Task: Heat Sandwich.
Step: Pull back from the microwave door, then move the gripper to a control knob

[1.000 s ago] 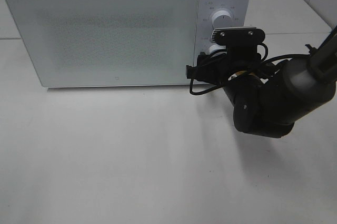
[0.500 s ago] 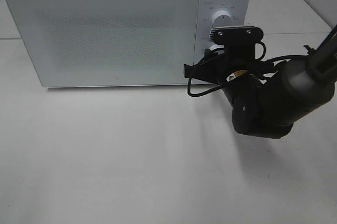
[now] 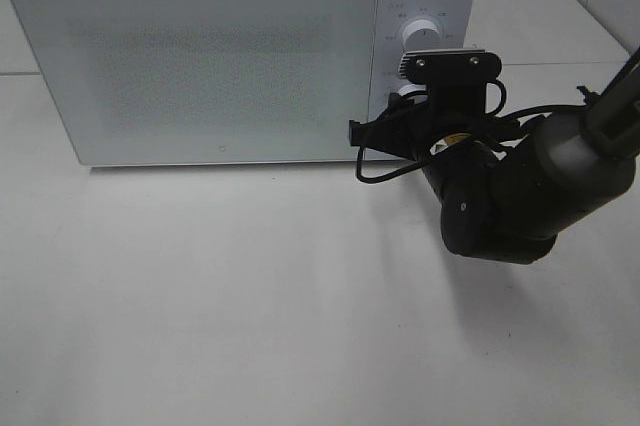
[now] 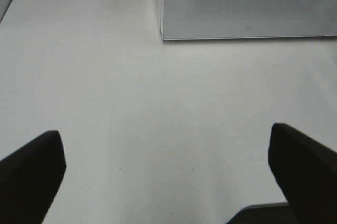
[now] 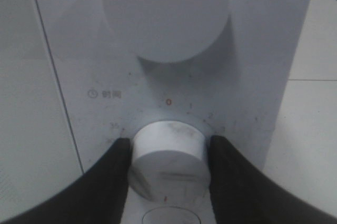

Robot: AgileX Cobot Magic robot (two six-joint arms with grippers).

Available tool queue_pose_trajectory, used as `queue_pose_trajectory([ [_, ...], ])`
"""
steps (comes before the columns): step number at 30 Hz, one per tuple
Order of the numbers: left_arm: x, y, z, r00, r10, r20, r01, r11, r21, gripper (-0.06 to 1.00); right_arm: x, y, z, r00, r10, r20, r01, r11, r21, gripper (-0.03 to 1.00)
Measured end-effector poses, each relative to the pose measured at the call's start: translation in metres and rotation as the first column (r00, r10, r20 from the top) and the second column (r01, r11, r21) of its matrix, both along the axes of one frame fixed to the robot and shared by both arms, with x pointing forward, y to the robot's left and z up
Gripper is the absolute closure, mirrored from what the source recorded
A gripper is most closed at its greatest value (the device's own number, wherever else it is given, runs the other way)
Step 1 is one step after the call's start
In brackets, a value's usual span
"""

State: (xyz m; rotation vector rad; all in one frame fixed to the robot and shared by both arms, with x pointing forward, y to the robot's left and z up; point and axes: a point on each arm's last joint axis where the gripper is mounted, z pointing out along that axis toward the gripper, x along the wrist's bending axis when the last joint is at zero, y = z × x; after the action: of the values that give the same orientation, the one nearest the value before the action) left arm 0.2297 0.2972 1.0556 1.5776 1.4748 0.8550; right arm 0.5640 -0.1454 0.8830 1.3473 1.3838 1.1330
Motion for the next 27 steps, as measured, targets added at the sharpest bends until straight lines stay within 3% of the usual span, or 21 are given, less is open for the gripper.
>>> queue_pose_trajectory([
  [5,0.0,0.0,0.0,1.0,0.0,0.0,0.0,1.0,0.0,-0.03,0.0,0.0003,0.0001,1.0,-0.029,-0.007,0.029,0.987,0.156,0.55],
  [6,0.0,0.0,0.0,1.0,0.0,0.0,0.0,1.0,0.0,-0.03,0.0,0.0003,0.0001,1.0,-0.029,-0.007,0.029,0.987,0.156,0.55],
  [9,0.0,0.0,0.0,1.0,0.0,0.0,0.0,1.0,0.0,-0.03,0.0,0.0003,0.0,0.998,-0.059,-0.018,0.061,0.95,0.305,0.55],
  [10,0.0,0.0,0.0,1.0,0.0,0.0,0.0,1.0,0.0,-0.03,0.0,0.0003,0.0,0.998,-0.059,-0.018,0.061,0.95,0.305,0.55],
  [13,0.0,0.0,0.0,1.0,0.0,0.0,0.0,1.0,0.0,-0.03,0.0001,0.0006,0.0002,0.996,-0.082,-0.031,0.087,0.894,0.439,0.55],
  [14,0.0,0.0,0.0,1.0,0.0,0.0,0.0,1.0,0.0,-0.03,0.0004,0.0002,0.0004,0.995,-0.095,-0.04,0.102,0.854,0.51,0.55],
  [16,0.0,0.0,0.0,1.0,0.0,0.0,0.0,1.0,0.0,-0.03,0.0002,0.0006,0.0004,0.994,-0.098,-0.045,0.107,0.833,0.543,0.55],
  [18,0.0,0.0,0.0,1.0,0.0,0.0,0.0,1.0,0.0,-0.03,0.0,0.0007,0.0002,0.992,-0.112,-0.062,0.126,0.766,0.631,0.55],
  [19,0.0,0.0,0.0,1.0,0.0,0.0,0.0,1.0,0.0,-0.03,0.0,0.0007,0.0002,0.992,-0.112,-0.062,0.126,0.766,0.631,0.55],
  [22,0.0,0.0,0.0,1.0,0.0,0.0,0.0,1.0,0.0,-0.03,-0.0004,0.0006,0.0001,0.989,-0.124,-0.078,0.143,0.698,0.702,0.55],
  [23,0.0,0.0,0.0,1.0,0.0,0.0,0.0,1.0,0.0,-0.03,-0.0005,0.0006,0.0002,0.988,-0.13,-0.087,0.151,0.651,0.744,0.55],
  [24,0.0,0.0,0.0,1.0,0.0,0.0,0.0,1.0,0.0,-0.03,-0.0005,0.0006,0.0002,0.988,-0.13,-0.087,0.151,0.651,0.744,0.55],
  [27,0.0,0.0,0.0,1.0,0.0,0.0,0.0,1.0,0.0,-0.03,-0.0005,0.0006,0.0002,0.985,-0.138,-0.102,0.164,0.586,0.794,0.55],
])
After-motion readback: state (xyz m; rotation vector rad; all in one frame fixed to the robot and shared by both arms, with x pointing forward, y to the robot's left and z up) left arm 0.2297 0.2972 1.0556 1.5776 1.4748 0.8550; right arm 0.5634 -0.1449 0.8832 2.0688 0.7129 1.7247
